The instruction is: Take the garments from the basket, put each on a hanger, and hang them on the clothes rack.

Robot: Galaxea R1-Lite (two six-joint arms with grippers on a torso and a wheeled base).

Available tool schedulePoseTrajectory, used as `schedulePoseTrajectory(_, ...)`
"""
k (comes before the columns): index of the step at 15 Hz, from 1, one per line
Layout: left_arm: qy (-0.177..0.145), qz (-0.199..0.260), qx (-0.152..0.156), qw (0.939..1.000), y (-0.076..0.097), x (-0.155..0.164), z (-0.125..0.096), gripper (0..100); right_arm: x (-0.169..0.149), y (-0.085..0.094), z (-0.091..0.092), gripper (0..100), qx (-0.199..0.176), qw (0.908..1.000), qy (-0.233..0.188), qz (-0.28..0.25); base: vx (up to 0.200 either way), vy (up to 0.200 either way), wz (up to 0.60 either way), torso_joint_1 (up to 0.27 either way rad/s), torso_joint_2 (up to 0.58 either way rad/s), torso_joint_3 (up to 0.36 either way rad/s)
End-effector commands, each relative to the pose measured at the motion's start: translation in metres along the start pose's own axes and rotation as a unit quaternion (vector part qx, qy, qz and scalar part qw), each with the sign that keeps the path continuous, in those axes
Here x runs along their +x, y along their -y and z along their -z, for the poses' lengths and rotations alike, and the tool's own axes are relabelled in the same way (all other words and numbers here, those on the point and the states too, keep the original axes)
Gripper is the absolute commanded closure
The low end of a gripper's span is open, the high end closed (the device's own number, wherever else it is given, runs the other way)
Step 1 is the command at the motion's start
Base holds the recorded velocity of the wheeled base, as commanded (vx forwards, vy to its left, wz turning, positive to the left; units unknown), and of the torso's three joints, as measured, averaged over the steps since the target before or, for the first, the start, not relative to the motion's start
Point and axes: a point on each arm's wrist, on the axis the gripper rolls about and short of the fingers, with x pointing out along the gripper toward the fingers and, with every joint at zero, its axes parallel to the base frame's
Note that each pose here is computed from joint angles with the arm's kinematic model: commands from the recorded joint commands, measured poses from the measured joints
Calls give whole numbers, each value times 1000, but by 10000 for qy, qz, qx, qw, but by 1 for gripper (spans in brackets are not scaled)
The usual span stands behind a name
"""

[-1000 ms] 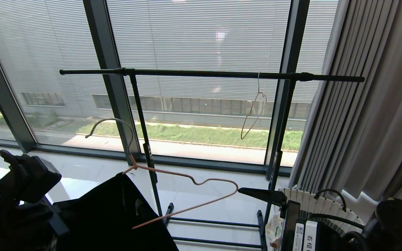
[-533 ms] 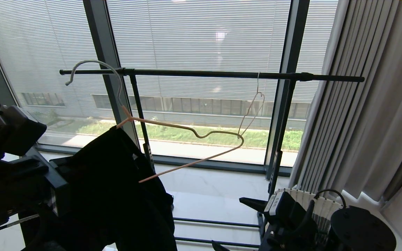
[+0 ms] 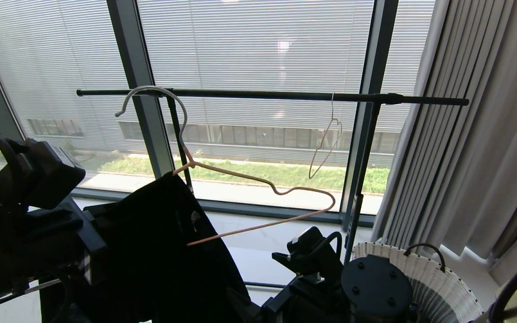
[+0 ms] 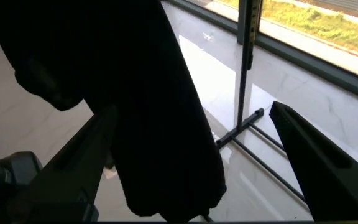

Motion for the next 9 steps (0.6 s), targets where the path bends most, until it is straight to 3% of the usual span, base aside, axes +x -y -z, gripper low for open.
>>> schedulePoseTrajectory(1,17,196,47,9998,6,4,-1,100,15,1,3,0,41,10000,26,76,0,0,0,0,0,0)
schedulePoseTrajectory(3,65,287,82,9995,9,4,-3,100,20,11,7,0,72,9992,-39,401,0,0,0,0,0,0)
schedulePoseTrajectory(9,66,253,80,9996,9,4,-4,100,21,18,29,0,-131,9957,-379,840,0,0,0,0,0,0)
